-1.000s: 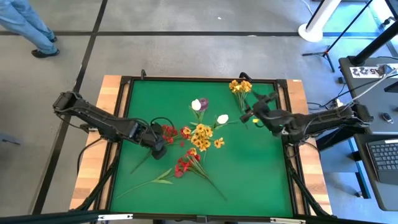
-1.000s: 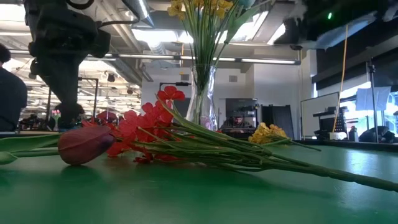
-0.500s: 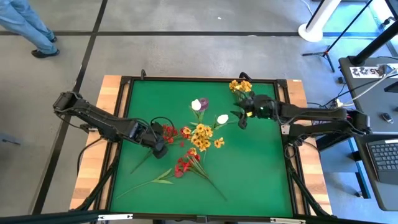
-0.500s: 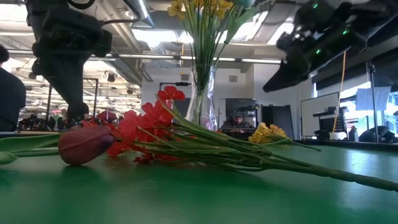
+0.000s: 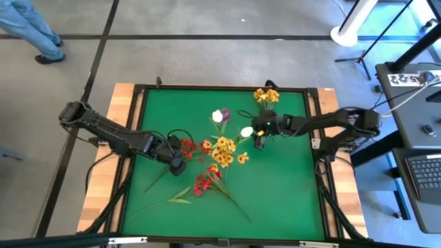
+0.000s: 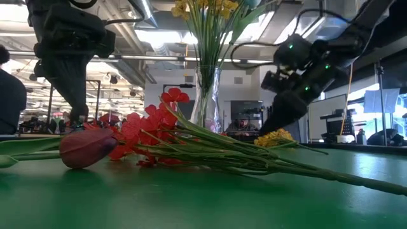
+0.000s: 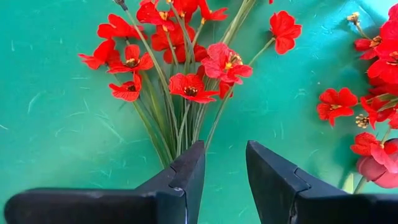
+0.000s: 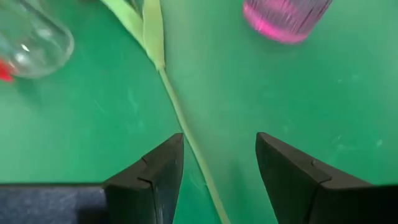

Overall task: Sort flowers into vase by color
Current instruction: Put the top red tulip into the pink vase

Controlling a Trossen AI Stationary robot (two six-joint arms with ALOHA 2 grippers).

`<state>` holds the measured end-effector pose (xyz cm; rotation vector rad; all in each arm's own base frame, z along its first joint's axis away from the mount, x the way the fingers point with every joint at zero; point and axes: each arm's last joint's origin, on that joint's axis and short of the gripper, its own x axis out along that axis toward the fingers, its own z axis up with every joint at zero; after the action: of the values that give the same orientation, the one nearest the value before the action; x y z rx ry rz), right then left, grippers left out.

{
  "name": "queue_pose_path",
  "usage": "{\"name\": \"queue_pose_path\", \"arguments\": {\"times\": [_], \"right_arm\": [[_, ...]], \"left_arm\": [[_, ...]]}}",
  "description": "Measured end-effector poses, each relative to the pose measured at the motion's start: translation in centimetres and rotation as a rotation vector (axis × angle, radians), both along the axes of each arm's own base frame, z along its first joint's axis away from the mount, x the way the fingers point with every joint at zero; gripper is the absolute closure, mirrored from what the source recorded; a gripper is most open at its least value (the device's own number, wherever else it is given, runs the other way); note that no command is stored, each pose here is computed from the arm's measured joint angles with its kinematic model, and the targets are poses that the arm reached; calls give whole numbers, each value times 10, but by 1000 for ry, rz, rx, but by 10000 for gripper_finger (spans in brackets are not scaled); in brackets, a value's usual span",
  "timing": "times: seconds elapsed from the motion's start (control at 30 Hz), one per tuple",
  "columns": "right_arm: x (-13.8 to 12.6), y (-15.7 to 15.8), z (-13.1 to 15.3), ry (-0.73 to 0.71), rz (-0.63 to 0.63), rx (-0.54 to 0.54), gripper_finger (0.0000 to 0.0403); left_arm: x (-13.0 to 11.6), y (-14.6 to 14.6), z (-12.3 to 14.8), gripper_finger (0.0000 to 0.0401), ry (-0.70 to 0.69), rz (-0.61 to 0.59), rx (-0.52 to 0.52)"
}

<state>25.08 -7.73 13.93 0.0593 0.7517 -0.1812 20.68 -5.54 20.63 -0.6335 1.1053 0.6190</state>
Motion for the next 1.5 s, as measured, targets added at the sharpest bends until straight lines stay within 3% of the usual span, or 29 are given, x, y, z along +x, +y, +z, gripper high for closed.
{"name": "queue_pose_path", "arguments": {"times": [0.43, 0.53, 0.7, 0.77, 1.07, 1.33, 1.5], "right_arm": [[12, -4, -19, 196, 24, 48, 211], [10, -3, -19, 212, 31, 43, 248], [9, -3, -21, 237, 39, 43, 365], [7, -2, -20, 246, 39, 42, 391], [-8, 0, -3, 289, -54, 18, 395], [-23, 3, 41, 145, -115, -20, 400], [-33, 5, 67, 21, -184, -56, 401]], "left_arm": [[-1, 0, 0, 289, 4, 0, 8], [-1, 0, 0, 289, 7, -9, 12], [-1, 0, 0, 289, 9, -19, 16], [-1, 0, 0, 289, 9, -20, 16], [-1, 0, 0, 289, 12, -20, 17], [-2, 1, 0, 289, 20, -20, 21], [-3, 3, 0, 289, 17, -6, 85]]}}
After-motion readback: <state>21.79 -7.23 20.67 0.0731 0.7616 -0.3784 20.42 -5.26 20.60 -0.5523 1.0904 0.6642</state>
